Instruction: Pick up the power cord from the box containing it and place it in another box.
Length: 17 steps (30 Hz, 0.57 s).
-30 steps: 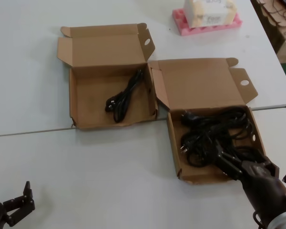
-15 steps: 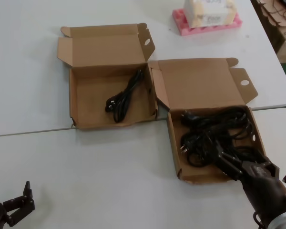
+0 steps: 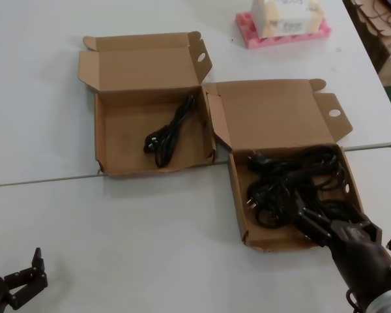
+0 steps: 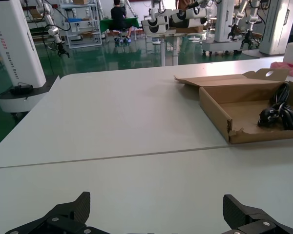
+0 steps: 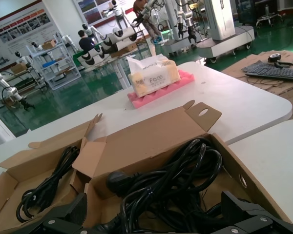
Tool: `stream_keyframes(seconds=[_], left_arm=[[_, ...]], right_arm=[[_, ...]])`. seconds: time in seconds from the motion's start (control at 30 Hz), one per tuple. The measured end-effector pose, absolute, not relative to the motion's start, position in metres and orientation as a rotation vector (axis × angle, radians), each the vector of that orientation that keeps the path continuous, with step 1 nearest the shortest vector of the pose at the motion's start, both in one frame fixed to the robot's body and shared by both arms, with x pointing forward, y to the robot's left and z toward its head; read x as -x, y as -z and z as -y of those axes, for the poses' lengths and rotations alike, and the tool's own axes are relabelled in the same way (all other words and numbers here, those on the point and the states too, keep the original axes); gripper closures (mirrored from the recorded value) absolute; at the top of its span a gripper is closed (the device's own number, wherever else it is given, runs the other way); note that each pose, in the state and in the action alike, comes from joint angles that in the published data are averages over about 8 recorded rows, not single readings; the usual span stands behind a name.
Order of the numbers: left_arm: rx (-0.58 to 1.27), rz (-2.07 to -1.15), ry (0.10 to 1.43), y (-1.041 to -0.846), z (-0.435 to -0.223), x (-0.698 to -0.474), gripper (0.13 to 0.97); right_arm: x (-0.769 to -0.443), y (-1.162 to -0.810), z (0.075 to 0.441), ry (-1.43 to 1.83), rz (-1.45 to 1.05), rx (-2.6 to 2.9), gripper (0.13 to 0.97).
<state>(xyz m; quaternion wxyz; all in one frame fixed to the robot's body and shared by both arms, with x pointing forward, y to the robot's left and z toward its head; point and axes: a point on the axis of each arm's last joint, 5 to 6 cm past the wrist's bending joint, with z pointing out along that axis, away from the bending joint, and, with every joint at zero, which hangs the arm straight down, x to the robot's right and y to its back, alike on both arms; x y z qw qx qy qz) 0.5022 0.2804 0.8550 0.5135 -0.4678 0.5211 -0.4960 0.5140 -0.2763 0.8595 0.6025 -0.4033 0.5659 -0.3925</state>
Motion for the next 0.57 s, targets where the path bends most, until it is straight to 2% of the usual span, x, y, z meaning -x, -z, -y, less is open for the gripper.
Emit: stream_keyframes(seconds=[0.57], left_arm=[[1.125, -1.253, 1.193, -0.855, -0.2804, -0.5022, 0.132]], right_arm=[[-0.514, -0.8595, 0.2763, 0.909, -1.311, 0.934, 0.13]])
